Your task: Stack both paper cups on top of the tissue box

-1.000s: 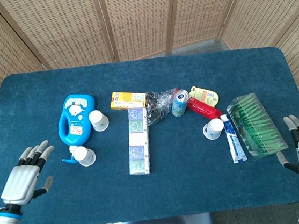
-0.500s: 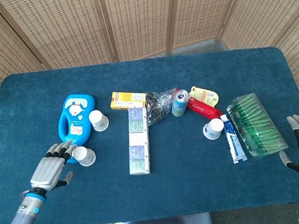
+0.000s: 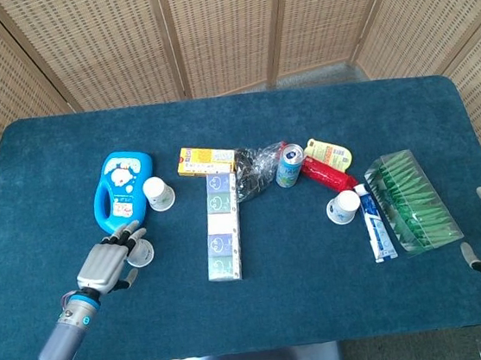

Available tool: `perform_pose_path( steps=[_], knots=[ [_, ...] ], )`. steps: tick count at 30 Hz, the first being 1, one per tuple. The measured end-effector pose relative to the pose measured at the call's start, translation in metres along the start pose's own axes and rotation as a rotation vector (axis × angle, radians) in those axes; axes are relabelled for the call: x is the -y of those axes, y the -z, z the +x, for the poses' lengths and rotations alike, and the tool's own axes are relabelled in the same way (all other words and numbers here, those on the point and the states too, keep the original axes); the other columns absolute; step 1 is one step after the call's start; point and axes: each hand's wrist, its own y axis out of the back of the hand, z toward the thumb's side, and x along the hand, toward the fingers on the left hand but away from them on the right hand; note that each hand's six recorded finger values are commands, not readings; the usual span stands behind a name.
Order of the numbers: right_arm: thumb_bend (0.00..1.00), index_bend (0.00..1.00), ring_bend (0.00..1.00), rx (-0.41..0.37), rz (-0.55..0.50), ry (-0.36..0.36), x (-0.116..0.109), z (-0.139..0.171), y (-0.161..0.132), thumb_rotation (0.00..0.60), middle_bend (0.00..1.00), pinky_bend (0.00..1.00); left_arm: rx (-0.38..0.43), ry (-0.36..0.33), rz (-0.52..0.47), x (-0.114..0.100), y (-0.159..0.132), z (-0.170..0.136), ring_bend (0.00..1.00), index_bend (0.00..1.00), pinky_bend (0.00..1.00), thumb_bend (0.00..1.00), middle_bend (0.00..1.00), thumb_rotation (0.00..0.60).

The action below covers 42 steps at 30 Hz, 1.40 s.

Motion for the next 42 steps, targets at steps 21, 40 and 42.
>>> perform_pose_path(
  steps=[21,40,42],
  knots=[
    [0.35,0.0,0.0,0.011,-0.012,0.006,-0.002,0.005,0.004,0.6,0.0,0.05,0.028,-0.056,-0.06,0.001,-0.011,0.021,0.37,0.39,0.64,0.48,0.34,0.6],
    [0.35,0.0,0.0,0.009,-0.017,0.0,-0.001,0.003,0.003,0.6,0.0,0.05,0.07,-0.193,-0.179,-0.069,-0.01,0.031,0.37,0.38,0.64,0.48,0.32,0.6],
    [0.35,0.0,0.0,0.011,-0.016,-0.001,-0.001,0.003,0.003,0.6,0.0,0.05,0.081,-0.218,-0.194,-0.082,-0.011,0.033,0.37,0.38,0.63,0.48,0.32,0.6]
  ],
)
